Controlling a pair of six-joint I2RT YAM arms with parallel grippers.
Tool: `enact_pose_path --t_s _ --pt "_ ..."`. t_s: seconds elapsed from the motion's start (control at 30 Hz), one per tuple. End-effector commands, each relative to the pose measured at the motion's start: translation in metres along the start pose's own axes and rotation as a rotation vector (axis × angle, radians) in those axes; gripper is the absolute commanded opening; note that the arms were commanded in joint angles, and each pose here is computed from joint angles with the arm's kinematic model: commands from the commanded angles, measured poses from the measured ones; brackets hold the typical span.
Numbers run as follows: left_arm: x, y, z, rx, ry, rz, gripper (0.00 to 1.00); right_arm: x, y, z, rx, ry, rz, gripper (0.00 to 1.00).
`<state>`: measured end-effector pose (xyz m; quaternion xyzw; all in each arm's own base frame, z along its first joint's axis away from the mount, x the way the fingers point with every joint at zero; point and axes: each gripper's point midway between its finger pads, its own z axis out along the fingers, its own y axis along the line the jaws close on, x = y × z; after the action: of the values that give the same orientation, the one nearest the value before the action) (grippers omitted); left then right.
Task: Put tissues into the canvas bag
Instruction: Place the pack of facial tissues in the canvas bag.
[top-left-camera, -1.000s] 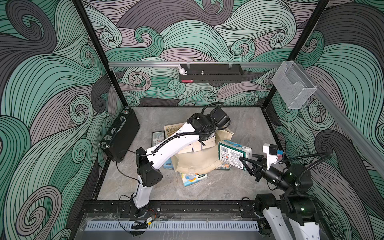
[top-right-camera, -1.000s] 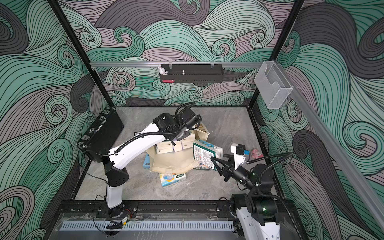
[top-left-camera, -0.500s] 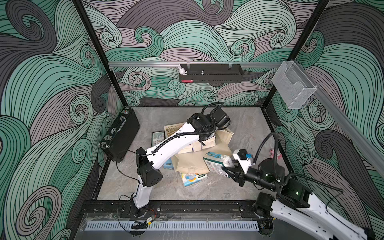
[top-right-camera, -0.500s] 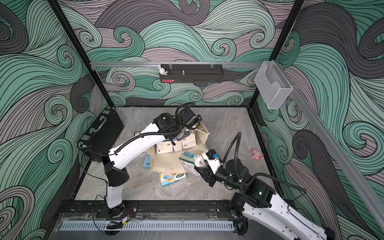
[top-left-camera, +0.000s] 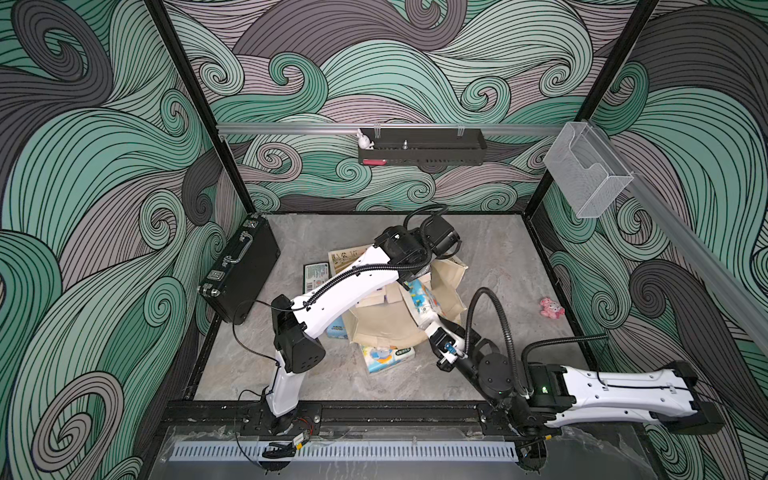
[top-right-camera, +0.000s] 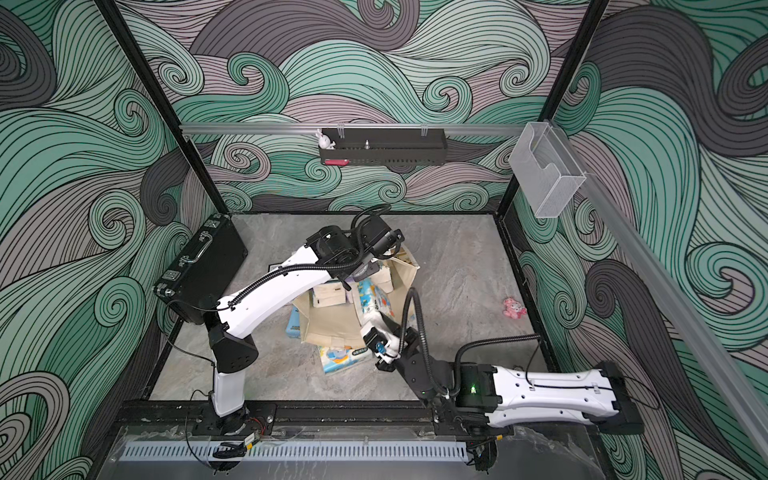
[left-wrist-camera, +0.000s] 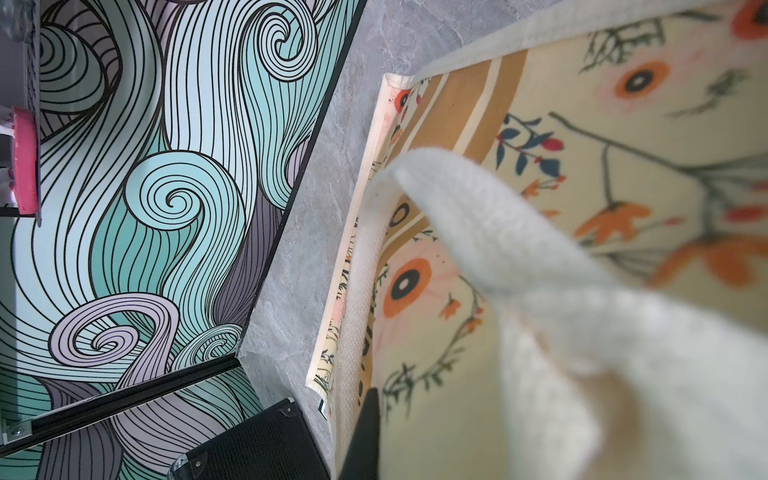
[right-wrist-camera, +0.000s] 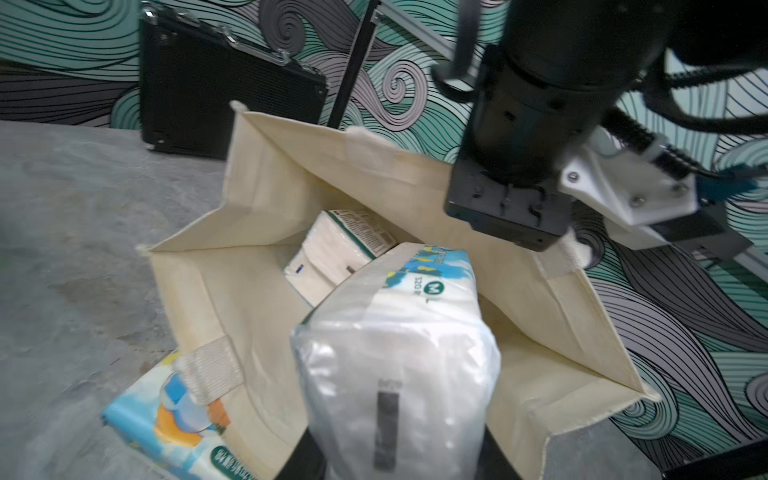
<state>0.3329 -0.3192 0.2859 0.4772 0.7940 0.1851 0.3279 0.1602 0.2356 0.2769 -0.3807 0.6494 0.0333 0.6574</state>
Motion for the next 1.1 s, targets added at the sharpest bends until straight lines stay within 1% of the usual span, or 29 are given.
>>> enact_pose_path --t_s 0.0,0.03,0.1,0.17,0.33,0.5,0.6,0.73,0.83,0.97,1.07 --pt "-0.004 0.019 -0.022 -0.022 -0.061 -0.044 0.00 0.010 -0.014 0.009 0.020 0.008 0.077 0.26" --pt "-0.005 0.019 -0.023 -0.020 -0.064 -0.045 0.00 0.019 -0.018 0.014 0.048 0.032 0.080 0.26" --pt "-0.005 0.018 -0.023 -0.016 -0.065 -0.043 0.00 0.037 -0.031 0.023 0.123 0.091 0.090 0.22" --pt "-0.006 0.017 -0.022 -0.014 -0.066 -0.044 0.00 0.050 -0.040 0.028 0.160 0.146 0.098 0.21" --pt "-0.007 0.015 -0.022 -0.003 -0.069 -0.043 0.00 0.071 -0.066 0.033 0.252 0.213 0.151 0.15" --pt "-0.007 0.012 -0.022 0.010 -0.071 -0.036 0.00 0.084 -0.077 0.041 0.296 0.216 0.180 0.17" --pt "-0.007 0.012 -0.025 0.018 -0.076 -0.035 0.00 0.095 -0.085 0.047 0.336 0.239 0.194 0.20" --pt "-0.009 0.004 -0.034 0.065 -0.105 -0.036 0.00 0.111 -0.097 0.056 0.401 0.270 0.224 0.20" --pt "-0.009 -0.008 -0.042 0.123 -0.130 0.005 0.00 0.118 -0.105 0.060 0.442 0.264 0.240 0.20" --pt "-0.005 -0.018 -0.050 0.153 -0.142 0.031 0.00 0.128 -0.121 0.059 0.516 0.258 0.272 0.20" --pt "0.000 -0.020 -0.053 0.164 -0.137 0.040 0.00 0.135 -0.132 0.054 0.558 0.238 0.322 0.20"
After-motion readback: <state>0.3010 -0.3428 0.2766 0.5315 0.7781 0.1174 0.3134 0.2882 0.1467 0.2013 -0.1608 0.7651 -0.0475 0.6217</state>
